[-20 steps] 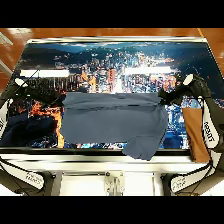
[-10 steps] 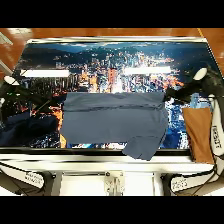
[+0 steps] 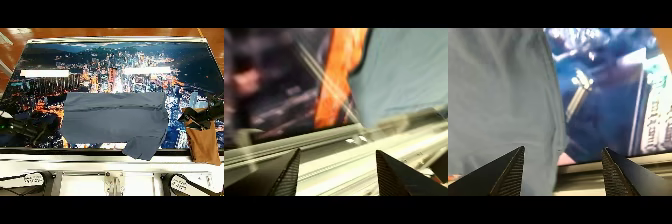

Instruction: Fold the shirts.

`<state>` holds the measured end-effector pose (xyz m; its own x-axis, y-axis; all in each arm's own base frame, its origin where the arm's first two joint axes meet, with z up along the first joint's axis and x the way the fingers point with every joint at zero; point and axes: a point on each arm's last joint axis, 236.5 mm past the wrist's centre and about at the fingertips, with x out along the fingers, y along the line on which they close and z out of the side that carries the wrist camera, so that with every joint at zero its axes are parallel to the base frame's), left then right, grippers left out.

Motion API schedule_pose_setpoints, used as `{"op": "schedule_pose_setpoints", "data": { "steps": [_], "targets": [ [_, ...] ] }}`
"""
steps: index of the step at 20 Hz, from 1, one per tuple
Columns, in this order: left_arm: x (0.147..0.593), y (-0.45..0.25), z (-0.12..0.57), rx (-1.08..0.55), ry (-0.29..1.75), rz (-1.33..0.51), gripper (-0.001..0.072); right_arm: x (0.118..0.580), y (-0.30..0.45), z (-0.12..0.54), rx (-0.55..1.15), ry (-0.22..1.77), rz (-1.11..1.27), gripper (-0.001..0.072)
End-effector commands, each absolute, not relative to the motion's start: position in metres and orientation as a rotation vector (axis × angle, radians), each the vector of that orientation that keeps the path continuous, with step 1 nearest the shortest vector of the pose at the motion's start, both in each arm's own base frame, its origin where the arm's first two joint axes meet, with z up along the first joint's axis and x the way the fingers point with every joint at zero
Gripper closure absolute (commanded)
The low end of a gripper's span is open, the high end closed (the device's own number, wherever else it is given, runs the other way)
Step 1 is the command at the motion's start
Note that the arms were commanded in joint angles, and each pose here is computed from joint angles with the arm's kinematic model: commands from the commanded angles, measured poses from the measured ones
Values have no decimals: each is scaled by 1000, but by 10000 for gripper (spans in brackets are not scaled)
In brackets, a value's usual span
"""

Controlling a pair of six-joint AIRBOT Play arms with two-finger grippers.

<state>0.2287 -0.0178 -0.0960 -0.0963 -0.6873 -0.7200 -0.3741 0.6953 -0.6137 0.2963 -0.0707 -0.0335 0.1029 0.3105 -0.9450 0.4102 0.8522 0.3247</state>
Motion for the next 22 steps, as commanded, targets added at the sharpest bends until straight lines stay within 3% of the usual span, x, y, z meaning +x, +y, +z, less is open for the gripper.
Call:
{"op": "schedule_pose_setpoints", "data": {
  "steps": [1,7,10,12,14,16,22],
  "targets": [
    [221,-40,-111,-952,1638,-334,190,295,-61,-34,686,1441,-69,116],
    [241,-63,-116,-887,1591,-362,202,295,-60,-34,688,1442,-68,116],
    [244,-82,-120,-859,1604,-396,293,291,-64,-37,670,1455,-79,116],
    [238,-91,-121,-823,1624,-447,509,285,-60,-42,678,1476,-77,116],
    [235,-92,-118,-812,1626,-479,667,264,-47,-55,689,1551,-39,116],
    [234,-90,-115,-828,1625,-484,667,239,-29,-70,709,1629,20,113],
    [229,-86,-106,-873,1629,-518,666,221,3,-101,774,1645,62,113]
  ]
}}
